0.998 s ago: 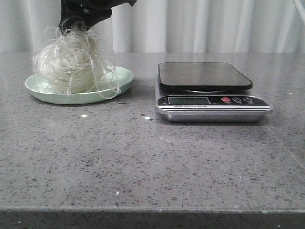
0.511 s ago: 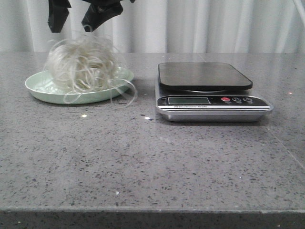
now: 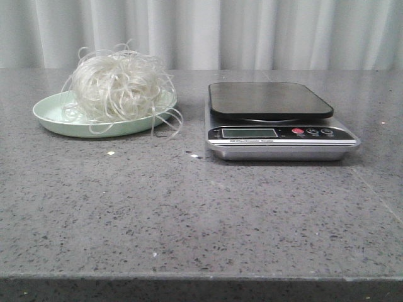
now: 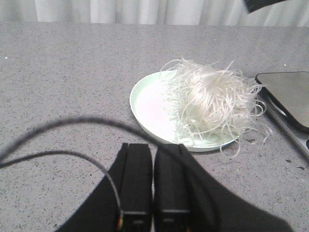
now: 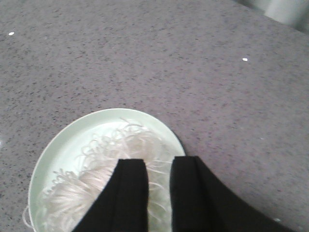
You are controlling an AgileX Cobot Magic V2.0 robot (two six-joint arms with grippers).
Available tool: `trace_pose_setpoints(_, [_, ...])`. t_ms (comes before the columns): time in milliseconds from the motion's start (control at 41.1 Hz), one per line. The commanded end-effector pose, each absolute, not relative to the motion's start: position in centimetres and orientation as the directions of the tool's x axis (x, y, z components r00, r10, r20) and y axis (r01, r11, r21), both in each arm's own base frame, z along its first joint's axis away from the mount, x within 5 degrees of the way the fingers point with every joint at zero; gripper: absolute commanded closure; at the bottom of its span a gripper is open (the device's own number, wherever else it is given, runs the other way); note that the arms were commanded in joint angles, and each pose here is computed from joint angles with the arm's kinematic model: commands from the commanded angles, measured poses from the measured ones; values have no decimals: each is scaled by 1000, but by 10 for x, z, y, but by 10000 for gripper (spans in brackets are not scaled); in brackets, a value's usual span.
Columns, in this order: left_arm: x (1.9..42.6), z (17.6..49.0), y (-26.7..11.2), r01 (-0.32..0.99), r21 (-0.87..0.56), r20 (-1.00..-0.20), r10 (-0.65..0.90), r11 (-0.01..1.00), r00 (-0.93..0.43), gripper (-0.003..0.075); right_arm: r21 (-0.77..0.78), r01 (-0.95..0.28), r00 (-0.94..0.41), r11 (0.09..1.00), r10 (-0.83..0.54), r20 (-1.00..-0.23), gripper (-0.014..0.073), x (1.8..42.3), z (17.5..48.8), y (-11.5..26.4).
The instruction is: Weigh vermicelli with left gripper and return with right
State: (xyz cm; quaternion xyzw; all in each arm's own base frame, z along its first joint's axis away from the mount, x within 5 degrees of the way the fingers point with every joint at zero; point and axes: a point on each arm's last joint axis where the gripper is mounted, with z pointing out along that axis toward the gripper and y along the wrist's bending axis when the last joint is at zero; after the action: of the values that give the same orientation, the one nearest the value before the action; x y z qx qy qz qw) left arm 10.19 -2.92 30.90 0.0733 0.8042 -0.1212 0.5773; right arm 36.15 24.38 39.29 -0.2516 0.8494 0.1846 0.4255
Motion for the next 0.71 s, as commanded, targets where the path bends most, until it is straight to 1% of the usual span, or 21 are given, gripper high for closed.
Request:
trace_pose_setpoints(0, [104, 323, -29, 249, -132, -968, -71, 960, -240, 584, 83, -555, -421, 827, -194, -886, 452, 348, 445, 211])
trace_pose_setpoints(24, [104, 323, -29, 249, -132, -968, -71, 960, -240, 584, 83, -547, -425, 833, -192, -885, 440, 348, 447, 205])
trace_pose_setpoints(195, [104, 323, -29, 249, -132, -968, -71, 960, -240, 584, 73, -475, -450, 877, -171, -877, 444, 342, 463, 163])
trace_pose_setpoints(365, [104, 323, -29, 249, -132, -968, -71, 960, -240, 584, 22, -414, -402, 910, -161, -901, 444, 321, 474, 131])
trace_pose_setpoints(535, [104, 323, -29, 249, -132, -968, -71, 960, -240, 584, 6, -380, -356, 925, -140, -924, 444, 285, 461, 108])
trace_pose_setpoints(560, [104, 323, -29, 249, -132, -968, -71, 960, -240, 584, 6, -376, -360, 926, -140, -922, 444, 281, 454, 106])
trace_pose_setpoints(633, [104, 323, -29, 249, -132, -968, -71, 960, -240, 584, 5, -368, -325, 930, -123, -937, 444, 263, 447, 97])
trace_pose_setpoints(681, [104, 323, -29, 249, -132, -968, -71, 960, -240, 584, 6, -364, -323, 931, -120, -939, 444, 251, 435, 92])
